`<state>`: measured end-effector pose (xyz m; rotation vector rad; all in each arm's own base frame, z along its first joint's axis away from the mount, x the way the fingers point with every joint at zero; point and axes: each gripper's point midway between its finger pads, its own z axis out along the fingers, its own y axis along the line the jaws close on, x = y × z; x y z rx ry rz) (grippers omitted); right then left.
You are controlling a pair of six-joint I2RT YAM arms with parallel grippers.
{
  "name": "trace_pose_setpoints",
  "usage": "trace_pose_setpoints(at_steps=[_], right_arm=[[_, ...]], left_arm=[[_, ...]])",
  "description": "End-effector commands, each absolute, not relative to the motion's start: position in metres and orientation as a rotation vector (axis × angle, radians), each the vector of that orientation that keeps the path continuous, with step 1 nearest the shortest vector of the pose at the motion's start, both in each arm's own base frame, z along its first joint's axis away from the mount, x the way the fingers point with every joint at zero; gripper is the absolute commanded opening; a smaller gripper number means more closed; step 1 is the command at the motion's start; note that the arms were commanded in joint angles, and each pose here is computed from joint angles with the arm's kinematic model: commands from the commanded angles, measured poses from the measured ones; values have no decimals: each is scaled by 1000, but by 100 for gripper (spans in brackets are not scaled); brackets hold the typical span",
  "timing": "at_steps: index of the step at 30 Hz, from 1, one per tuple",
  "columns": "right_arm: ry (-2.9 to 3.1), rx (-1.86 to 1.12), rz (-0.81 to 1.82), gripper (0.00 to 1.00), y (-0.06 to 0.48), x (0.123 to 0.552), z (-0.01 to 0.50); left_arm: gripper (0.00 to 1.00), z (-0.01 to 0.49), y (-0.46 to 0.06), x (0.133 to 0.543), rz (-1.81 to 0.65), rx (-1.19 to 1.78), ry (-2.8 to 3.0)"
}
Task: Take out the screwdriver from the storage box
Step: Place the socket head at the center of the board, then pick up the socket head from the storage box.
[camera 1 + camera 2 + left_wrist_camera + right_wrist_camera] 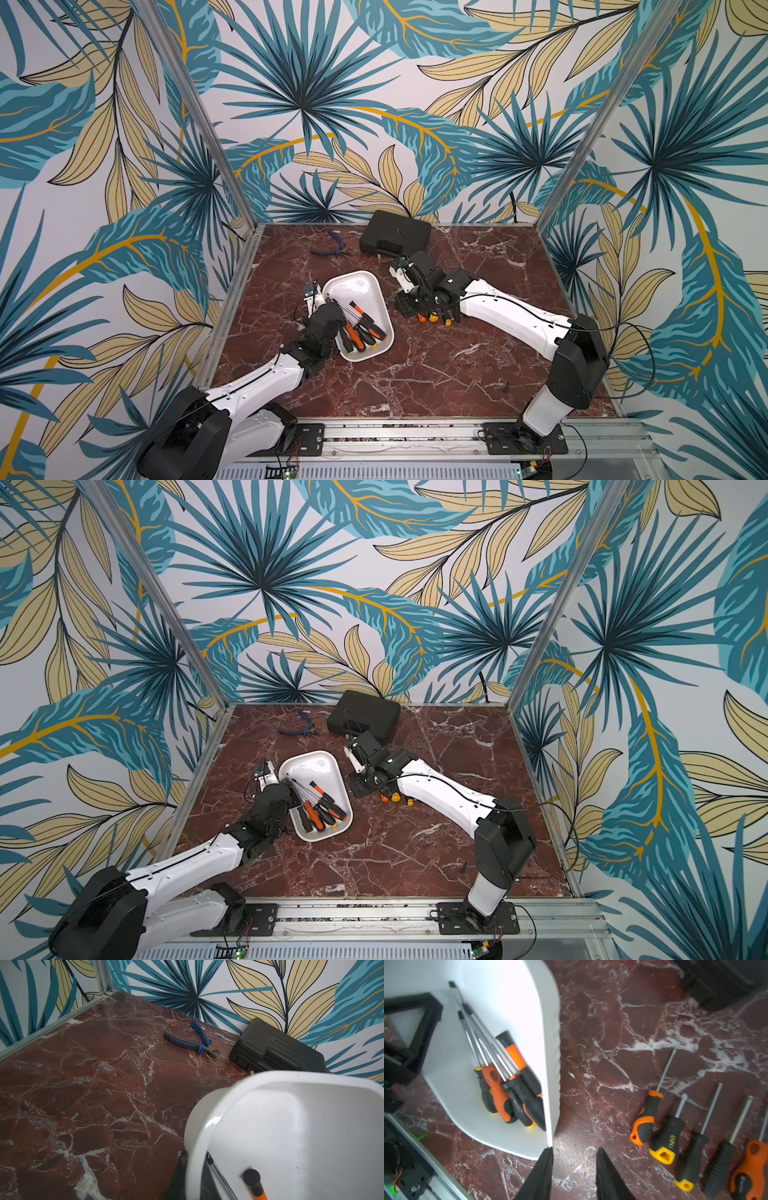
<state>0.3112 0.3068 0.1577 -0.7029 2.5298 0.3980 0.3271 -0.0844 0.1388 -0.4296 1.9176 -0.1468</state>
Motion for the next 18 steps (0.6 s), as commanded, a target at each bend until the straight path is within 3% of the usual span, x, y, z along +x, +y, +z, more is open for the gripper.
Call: trace_pose_setpoints(at_steps=[1, 10, 18], right_arm=[[2501, -821, 428, 36, 322, 301, 146], [2453, -1031, 403, 36, 365, 273, 126], [2459, -1063, 302, 36, 378, 277, 103]], left_arm=[[0, 161, -83, 332, -208, -475, 1832], [0, 161, -84, 332, -210, -474, 1838], [0, 161, -85, 332, -215, -473, 1840]])
